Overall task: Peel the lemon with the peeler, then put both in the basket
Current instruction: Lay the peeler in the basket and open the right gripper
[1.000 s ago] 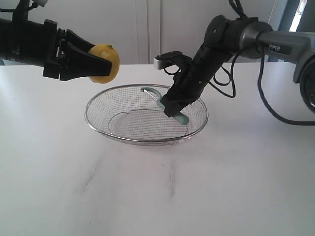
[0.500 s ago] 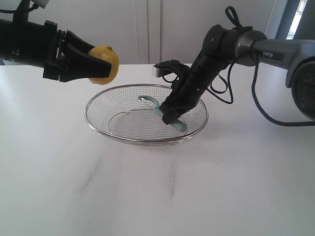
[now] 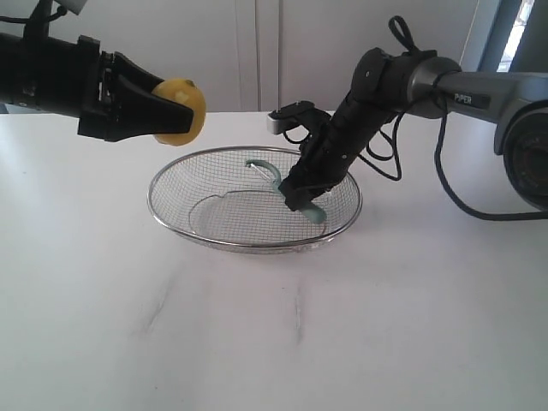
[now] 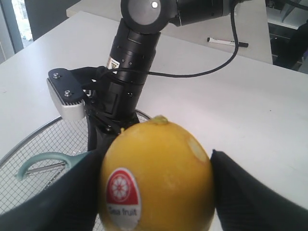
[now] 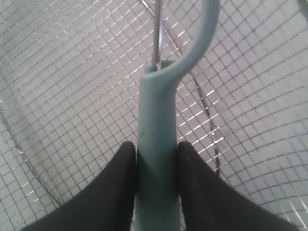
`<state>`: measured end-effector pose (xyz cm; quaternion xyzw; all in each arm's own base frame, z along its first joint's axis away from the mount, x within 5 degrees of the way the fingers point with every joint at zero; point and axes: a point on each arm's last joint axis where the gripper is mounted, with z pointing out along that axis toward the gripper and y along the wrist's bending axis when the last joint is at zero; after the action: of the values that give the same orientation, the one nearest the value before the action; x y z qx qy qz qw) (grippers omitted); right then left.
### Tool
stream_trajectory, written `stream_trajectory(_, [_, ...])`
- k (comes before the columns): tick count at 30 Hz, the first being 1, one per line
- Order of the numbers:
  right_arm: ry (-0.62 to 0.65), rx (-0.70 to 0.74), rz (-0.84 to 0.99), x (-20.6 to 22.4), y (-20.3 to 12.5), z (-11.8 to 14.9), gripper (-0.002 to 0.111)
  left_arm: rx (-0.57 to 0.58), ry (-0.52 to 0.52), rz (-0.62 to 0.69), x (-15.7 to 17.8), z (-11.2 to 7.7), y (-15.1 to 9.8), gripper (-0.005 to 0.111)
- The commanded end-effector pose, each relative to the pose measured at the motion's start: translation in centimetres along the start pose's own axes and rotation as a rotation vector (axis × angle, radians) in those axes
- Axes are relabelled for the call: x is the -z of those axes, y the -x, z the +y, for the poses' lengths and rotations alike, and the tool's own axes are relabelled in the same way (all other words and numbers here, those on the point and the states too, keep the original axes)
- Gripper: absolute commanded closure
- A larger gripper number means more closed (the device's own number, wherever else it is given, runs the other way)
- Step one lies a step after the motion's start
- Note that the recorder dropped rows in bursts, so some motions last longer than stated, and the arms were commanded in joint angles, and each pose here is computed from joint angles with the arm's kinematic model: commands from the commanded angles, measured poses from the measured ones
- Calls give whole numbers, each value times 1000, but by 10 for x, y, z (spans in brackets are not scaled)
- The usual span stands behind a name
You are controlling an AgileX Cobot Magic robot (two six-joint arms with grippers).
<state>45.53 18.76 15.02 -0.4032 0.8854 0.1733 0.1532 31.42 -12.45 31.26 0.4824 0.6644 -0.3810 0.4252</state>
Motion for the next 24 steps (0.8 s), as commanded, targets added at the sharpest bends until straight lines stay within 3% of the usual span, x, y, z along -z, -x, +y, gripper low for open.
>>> stream_trajectory(1, [-2, 12, 2, 0, -1, -2, 103, 4, -7, -25, 1, -3, 5, 107])
stream_trajectory(7, [-2, 10, 2, 0, -1, -2, 76, 4, -7, -25, 1, -3, 5, 107])
stream_trajectory(10, [-1, 9, 1, 0, -1, -2, 69, 4, -7, -25, 1, -3, 5, 107])
stream_trajectory(24, [-6, 7, -14, 6, 2, -1, 67, 4, 4, -24, 1, -1, 4, 107])
